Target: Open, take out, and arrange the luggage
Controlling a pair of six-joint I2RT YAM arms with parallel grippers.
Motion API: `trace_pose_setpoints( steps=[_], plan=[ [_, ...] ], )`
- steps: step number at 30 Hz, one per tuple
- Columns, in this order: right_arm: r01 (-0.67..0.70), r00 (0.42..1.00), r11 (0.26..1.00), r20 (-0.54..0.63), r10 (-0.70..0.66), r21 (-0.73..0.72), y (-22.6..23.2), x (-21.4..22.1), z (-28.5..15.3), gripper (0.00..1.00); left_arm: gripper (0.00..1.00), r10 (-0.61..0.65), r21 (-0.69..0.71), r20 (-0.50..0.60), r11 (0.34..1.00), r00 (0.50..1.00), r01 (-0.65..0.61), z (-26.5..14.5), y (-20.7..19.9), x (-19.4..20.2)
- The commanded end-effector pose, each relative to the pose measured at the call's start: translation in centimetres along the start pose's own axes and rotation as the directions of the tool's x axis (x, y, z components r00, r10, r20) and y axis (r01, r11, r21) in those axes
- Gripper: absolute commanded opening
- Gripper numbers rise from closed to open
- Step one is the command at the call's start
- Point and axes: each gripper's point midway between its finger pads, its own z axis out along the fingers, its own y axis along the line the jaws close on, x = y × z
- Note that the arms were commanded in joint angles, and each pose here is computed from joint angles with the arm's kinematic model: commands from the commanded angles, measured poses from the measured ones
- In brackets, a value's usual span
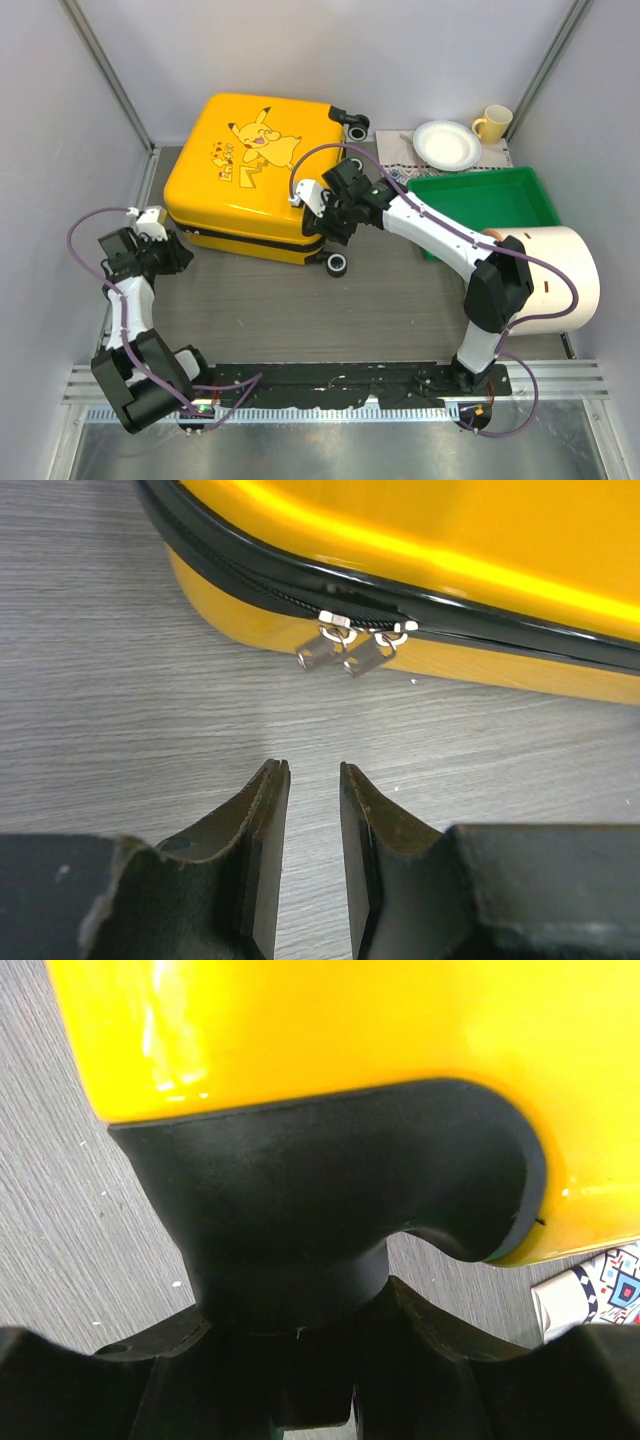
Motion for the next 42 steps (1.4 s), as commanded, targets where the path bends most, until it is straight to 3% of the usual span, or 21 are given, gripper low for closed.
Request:
trace_pose_setpoints(
  steps=[1,10,31,42],
  plan=[
    [-0.104,0.984,0.994,0.153,0.096,0.046,-0.8,-3.9,-1.9,0.01,0.30,0.048,-0.138,0.072,0.990,0.996,-0.038,-0.1,1.6,-2.3],
    [-0.123,0.980,0.992,0.164,0.116,0.032,-0.2,-3.7,-2.3,0.01,0.27,0.055,-0.192,0.162,0.981,0.985,-0.023,0.0,0.5,-4.5],
    [-0.147,0.977,0.989,0.159,0.142,0.020,0.2,-3.3,-2.0,0.01,0.25,0.002,-0.193,0.175,0.981,0.985,0.032,1.9,-0.1,-4.9],
    [-0.150,0.978,0.989,0.147,0.145,0.021,0.2,-2.9,-1.7,0.01,0.23,0.001,-0.209,0.241,0.977,0.970,0.051,2.6,0.7,-6.6]
  ],
)
